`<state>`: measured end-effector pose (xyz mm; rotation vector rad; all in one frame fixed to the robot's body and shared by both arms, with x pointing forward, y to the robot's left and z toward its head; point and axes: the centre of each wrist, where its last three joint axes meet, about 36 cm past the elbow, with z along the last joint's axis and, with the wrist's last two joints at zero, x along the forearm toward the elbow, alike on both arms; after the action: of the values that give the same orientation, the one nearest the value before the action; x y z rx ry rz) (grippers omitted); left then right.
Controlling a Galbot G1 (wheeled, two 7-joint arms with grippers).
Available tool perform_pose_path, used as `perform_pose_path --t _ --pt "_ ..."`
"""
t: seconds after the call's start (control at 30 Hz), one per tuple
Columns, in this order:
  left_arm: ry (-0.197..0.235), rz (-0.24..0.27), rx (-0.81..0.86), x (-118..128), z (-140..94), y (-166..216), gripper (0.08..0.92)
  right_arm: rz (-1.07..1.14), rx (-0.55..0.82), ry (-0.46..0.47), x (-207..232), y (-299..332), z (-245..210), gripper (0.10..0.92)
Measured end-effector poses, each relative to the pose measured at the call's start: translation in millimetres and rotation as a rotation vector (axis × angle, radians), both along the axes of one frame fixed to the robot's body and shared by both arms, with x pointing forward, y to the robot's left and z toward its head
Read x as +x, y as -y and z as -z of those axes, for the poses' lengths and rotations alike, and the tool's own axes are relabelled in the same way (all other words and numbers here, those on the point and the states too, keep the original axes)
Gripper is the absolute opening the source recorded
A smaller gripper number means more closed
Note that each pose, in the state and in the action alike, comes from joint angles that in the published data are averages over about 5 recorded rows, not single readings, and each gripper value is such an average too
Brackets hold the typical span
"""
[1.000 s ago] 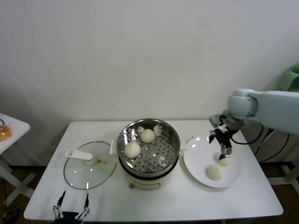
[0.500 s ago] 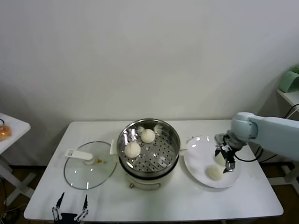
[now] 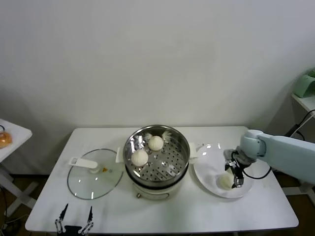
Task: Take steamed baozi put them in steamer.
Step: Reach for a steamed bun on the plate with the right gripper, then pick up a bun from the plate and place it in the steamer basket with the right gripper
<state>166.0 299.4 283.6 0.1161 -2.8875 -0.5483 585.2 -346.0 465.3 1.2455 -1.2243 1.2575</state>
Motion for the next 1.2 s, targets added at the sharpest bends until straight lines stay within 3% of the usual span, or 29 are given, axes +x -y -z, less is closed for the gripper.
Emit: perform_pose_path --t 0.2,0.47,0.7,0.93,1.2 --pt "-0.001 0.001 0.001 0.6 -0.1 -0.3 0.823 0.009 0.004 -0.001 0.6 0.2 5.3 0.807" --pt "-0.001 0.0 0.003 0.7 0.0 -0.8 0.823 0.013 0.009 0.004 2.2 -0.4 5.3 0.686" --pt "0.0 -0.003 0.006 0.2 -1.0 -2.2 0.823 -0.008 0.02 0.001 3.6 -0.9 -8.7 0.665" --pt "0.006 0.0 0.008 1.0 -3.1 -1.6 0.823 -0.106 0.031 0.029 18.0 -15.3 -65.3 0.67" --pt "0.01 0.0 0.011 2.2 -4.6 -2.2 0.823 -0.311 0.069 0.131 34.2 -54.7 -168.2 0.695"
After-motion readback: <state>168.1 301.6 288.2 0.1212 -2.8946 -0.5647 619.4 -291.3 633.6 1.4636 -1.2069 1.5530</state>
